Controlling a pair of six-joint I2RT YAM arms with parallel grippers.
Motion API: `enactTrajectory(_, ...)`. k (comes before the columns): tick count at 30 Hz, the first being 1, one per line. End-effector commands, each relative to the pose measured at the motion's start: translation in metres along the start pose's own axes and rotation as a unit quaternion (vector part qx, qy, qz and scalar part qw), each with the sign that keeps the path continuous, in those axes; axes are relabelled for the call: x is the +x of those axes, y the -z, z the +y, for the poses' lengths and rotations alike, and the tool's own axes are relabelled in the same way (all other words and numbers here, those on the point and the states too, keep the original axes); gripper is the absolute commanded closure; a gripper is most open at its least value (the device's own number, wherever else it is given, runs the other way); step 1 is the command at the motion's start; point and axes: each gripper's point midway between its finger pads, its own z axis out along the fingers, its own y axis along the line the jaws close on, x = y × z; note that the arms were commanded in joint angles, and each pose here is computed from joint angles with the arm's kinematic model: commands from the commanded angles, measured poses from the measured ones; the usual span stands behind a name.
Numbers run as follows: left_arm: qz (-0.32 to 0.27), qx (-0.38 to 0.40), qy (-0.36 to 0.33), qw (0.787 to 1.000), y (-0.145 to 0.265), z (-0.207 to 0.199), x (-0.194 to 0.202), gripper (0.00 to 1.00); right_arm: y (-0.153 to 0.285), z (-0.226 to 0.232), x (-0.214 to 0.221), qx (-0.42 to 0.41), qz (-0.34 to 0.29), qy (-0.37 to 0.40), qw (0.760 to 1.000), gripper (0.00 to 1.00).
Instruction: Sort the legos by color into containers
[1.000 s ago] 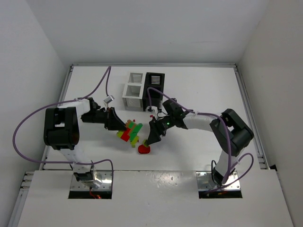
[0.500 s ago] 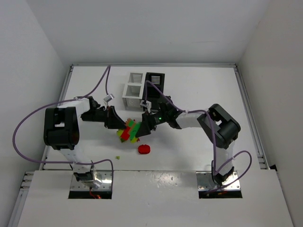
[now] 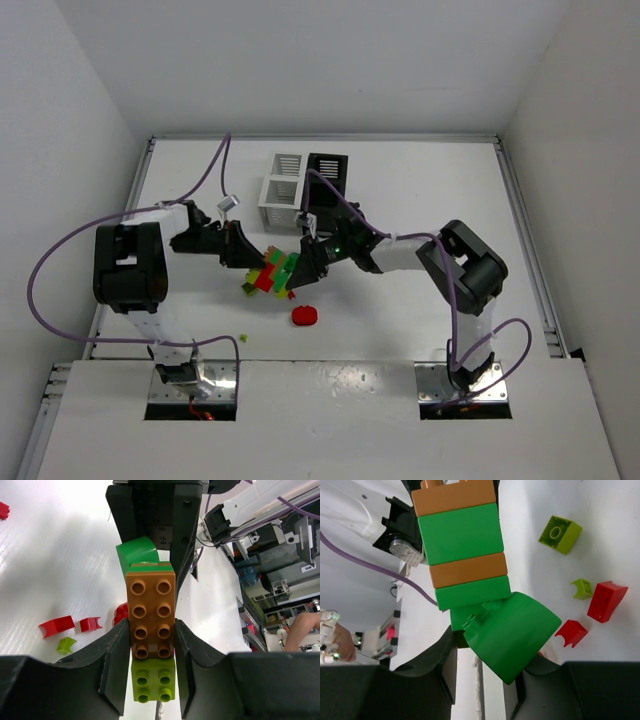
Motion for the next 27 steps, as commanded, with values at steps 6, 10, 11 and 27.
enactTrajectory(6, -0.083, 0.035, -0.03, 0.995, 0.002, -0.008, -0.033, 1.0, 0.026, -0.004, 0.033, 0.042, 0.062, 0.096, 0.993, 0.9)
enactTrajectory(10, -0.076, 0.042, -0.026, 0.996, -0.003, -0.008, -0.028, 1.0, 0.027, -0.011, 0.028, 0.068, 0.054, 0.102, 0.991, 0.76)
enactTrajectory(11, -0.076, 0.041, -0.026, 0.996, -0.004, -0.007, -0.025, 1.0, 0.025, -0.015, 0.026, 0.069, 0.058, 0.094, 0.991, 0.71)
enactTrajectory(27, -0.039, 0.075, -0.032, 0.996, -0.028, -0.024, -0.004, 1.0, 0.001, 0.017, -0.046, 0.011, -0.021, 0.086, 0.996, 0.29)
